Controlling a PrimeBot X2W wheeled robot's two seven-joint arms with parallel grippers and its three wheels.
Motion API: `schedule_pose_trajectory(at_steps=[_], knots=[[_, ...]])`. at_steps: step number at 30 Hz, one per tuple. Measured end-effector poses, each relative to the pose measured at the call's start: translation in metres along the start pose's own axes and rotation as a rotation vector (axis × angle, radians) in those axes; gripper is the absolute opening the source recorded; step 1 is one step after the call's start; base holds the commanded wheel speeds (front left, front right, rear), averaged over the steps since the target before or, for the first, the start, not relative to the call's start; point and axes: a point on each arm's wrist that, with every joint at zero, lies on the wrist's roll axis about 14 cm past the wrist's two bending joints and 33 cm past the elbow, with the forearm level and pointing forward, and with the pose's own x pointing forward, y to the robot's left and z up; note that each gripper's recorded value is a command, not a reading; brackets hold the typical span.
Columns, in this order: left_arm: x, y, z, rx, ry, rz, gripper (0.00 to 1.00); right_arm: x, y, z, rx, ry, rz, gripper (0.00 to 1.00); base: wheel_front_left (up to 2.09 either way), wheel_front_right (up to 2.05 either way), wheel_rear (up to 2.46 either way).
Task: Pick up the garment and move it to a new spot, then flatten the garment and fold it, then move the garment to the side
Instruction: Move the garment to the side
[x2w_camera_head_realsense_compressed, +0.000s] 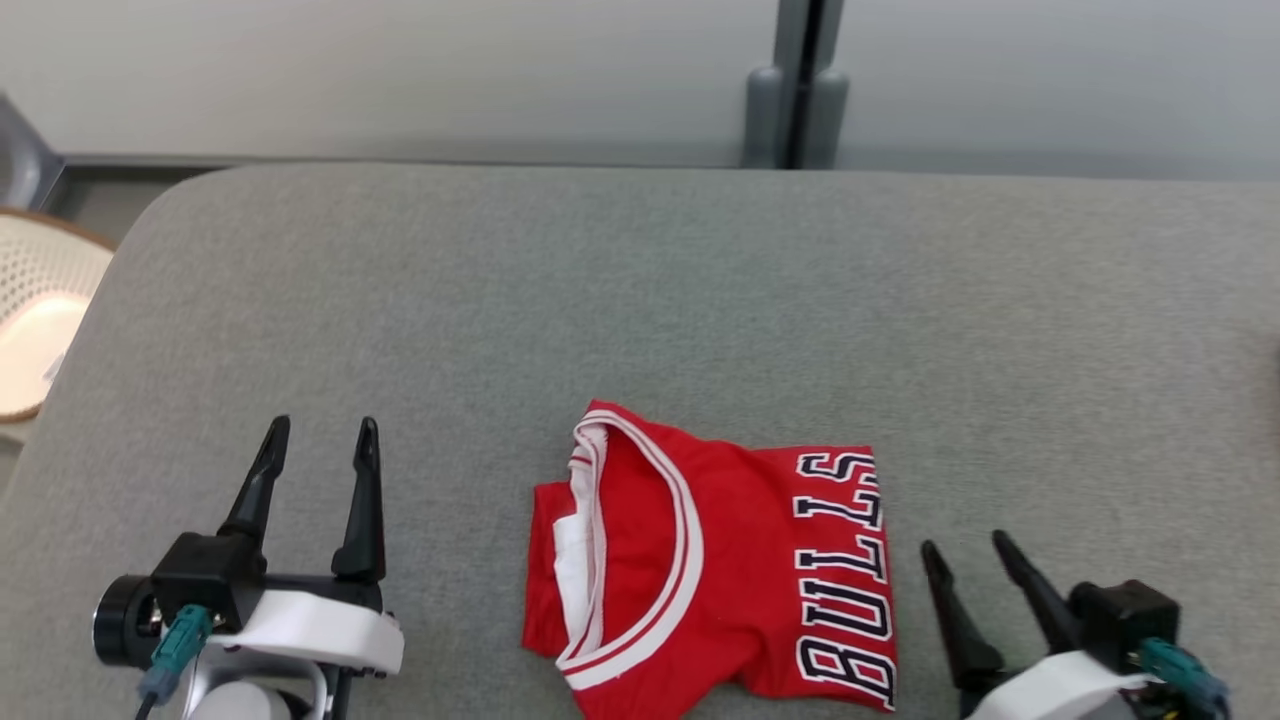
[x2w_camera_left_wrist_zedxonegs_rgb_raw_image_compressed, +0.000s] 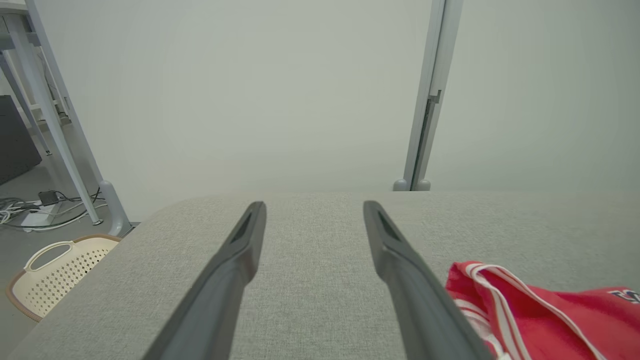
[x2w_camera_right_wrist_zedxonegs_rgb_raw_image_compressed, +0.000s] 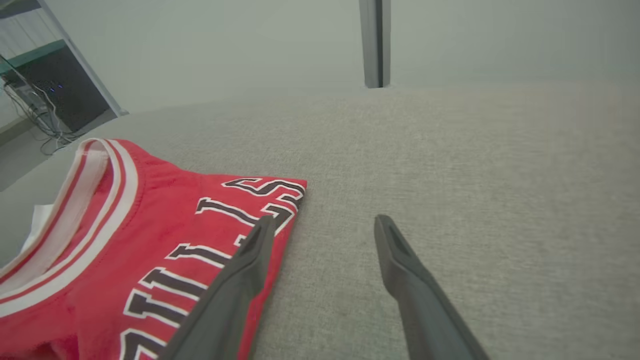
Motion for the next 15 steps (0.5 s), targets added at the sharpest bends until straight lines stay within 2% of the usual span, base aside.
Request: schedule_pose_trajectory(at_steps=[7,8,9,10,15], knots=[[0.009,0.008,-0.010,-0.006,0.018,0.034,1.00,0.030,0.040,-0.060,0.079,0.199,0.121,1.00,0.00,0.00,0.00],[0.009,0.011,-0.012,-0.003,0.023,0.043,1.00,0.032,0.045,-0.065,0.084,0.218,0.135,0.66,0.00,0.00,0.00],[0.009,0.013,-0.014,-0.003,0.028,0.051,1.00,0.034,0.048,-0.070,0.097,0.237,0.147,0.22,0.00,0.00,0.00],[0.009,0.015,-0.016,-0.005,0.032,0.058,1.00,0.035,0.050,-0.074,0.100,0.259,0.156,0.00,0.00,0.00,0.00],[0.015,0.014,-0.017,-0.003,0.031,0.055,1.00,0.040,0.052,-0.076,0.108,0.273,0.177,0.00,0.00,0.00,0.00]])
